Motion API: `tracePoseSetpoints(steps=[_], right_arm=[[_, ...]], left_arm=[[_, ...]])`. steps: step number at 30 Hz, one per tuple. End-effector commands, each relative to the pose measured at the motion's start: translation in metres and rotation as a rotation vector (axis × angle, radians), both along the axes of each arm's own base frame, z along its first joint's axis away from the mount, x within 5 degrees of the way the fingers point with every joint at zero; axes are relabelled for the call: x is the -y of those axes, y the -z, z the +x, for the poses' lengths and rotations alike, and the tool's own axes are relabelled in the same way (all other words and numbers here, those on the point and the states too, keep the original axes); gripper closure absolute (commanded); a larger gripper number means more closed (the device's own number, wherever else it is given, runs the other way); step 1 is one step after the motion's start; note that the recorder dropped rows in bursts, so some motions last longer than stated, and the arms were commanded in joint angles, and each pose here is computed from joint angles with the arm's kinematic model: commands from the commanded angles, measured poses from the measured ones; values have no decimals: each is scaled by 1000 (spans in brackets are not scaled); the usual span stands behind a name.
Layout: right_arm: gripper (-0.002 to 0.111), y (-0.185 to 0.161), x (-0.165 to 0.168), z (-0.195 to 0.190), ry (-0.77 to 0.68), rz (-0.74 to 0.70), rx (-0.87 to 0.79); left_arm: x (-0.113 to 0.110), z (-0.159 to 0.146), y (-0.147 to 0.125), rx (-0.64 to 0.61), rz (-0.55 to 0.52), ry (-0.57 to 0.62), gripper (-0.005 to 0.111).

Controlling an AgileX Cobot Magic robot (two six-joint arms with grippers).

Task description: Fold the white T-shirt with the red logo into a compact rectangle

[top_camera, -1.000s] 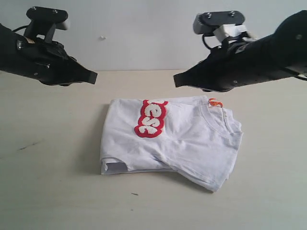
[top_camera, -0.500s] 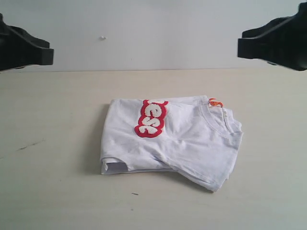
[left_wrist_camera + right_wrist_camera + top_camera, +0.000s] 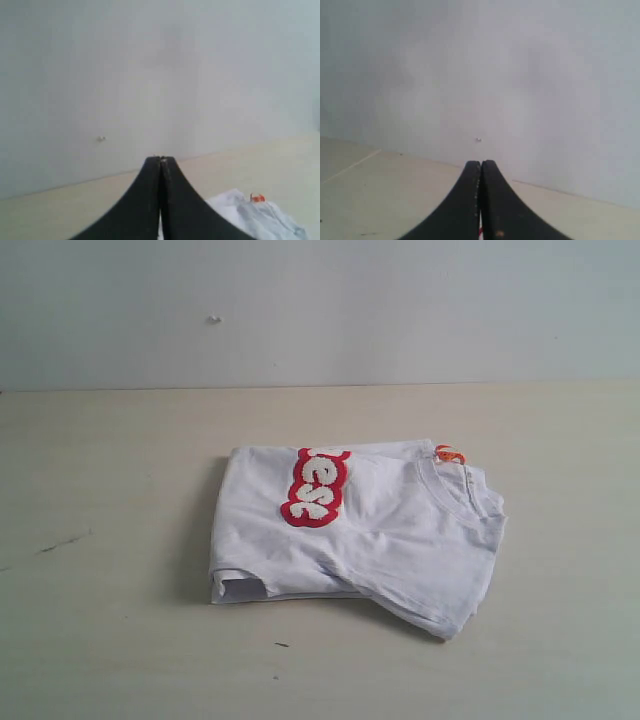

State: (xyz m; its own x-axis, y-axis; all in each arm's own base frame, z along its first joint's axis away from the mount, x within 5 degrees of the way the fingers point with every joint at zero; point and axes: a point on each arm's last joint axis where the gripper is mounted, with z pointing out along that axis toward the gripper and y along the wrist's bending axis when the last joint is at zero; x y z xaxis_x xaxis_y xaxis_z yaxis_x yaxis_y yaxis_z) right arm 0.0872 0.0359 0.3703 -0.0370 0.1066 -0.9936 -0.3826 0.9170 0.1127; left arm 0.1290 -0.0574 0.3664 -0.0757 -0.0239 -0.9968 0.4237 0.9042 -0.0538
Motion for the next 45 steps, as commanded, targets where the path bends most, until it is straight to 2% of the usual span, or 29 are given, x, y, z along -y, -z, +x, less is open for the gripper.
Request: tracePoseSetpoints(steps=[1,9,15,20,45], right_arm=[[108,-6,7,-28,-8,29,85],[108,-11,13,-53,-8,56,181],[108,-12,14,-56,-8,59,192],[108,-11,14,-55,-9,60,189],[108,-11,14,-55,-9,64,188]], left_arm=[[-14,-35,-9,124,-73,-3,107],[-31,-78,-15,277,-134,-2,107],[-41,-101,-19,369,-169,-2,107],[-47,-116,-20,433,-158,-9,107],[-49,-122,-18,451,-147,-13,107]])
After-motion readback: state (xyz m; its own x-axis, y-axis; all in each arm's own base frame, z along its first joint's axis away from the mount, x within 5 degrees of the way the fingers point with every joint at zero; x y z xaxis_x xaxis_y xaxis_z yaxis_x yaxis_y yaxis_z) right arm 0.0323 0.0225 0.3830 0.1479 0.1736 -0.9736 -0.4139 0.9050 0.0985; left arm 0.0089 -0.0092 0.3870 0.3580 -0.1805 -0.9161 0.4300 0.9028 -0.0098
